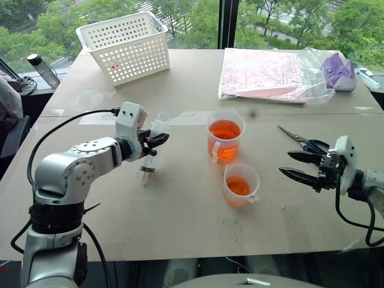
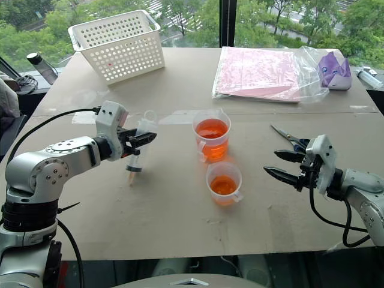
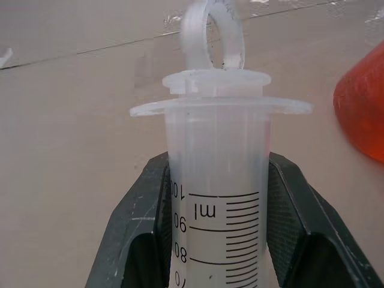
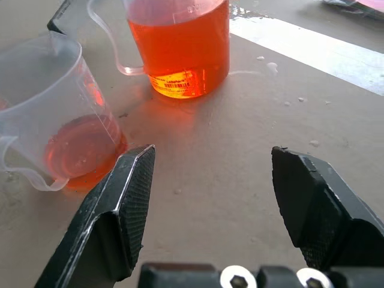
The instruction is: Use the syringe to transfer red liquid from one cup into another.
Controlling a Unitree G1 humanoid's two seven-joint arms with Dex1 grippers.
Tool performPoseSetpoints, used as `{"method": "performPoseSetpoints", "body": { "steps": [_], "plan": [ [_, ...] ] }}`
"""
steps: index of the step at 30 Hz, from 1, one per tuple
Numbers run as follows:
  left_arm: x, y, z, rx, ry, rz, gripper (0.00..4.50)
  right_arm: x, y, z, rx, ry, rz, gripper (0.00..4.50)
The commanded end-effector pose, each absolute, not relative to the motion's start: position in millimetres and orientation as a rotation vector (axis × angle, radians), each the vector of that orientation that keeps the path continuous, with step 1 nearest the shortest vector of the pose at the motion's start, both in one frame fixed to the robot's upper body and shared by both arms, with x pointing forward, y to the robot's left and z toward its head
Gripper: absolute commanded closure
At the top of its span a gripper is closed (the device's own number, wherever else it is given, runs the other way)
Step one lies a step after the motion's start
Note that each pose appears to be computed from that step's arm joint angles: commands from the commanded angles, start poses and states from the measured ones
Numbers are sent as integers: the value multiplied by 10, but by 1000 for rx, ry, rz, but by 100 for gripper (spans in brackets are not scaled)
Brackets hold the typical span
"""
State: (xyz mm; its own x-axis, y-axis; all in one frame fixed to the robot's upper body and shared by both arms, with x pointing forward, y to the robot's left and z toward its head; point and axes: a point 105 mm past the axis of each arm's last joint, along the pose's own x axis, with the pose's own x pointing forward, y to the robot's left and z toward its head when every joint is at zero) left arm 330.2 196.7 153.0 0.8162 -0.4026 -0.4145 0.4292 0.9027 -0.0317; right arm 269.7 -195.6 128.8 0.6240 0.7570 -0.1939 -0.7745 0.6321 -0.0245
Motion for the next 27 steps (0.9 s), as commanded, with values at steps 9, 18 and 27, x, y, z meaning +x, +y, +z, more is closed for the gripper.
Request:
{"method": "performPoseSetpoints", "body": {
  "steps": [9,18,27],
  "plan": [
    [3351,1972,1425,73,410,-425,27,2657,-2009,1152,-113,143,792,118],
    [3044,1794,2308,43,-55,-604,0,2685,-2084,1238,-98,127,765,1],
    [2033,1625,1447,184,191,-851,0,2362,-2171,926,-190,206,837,1]
  ]
}}
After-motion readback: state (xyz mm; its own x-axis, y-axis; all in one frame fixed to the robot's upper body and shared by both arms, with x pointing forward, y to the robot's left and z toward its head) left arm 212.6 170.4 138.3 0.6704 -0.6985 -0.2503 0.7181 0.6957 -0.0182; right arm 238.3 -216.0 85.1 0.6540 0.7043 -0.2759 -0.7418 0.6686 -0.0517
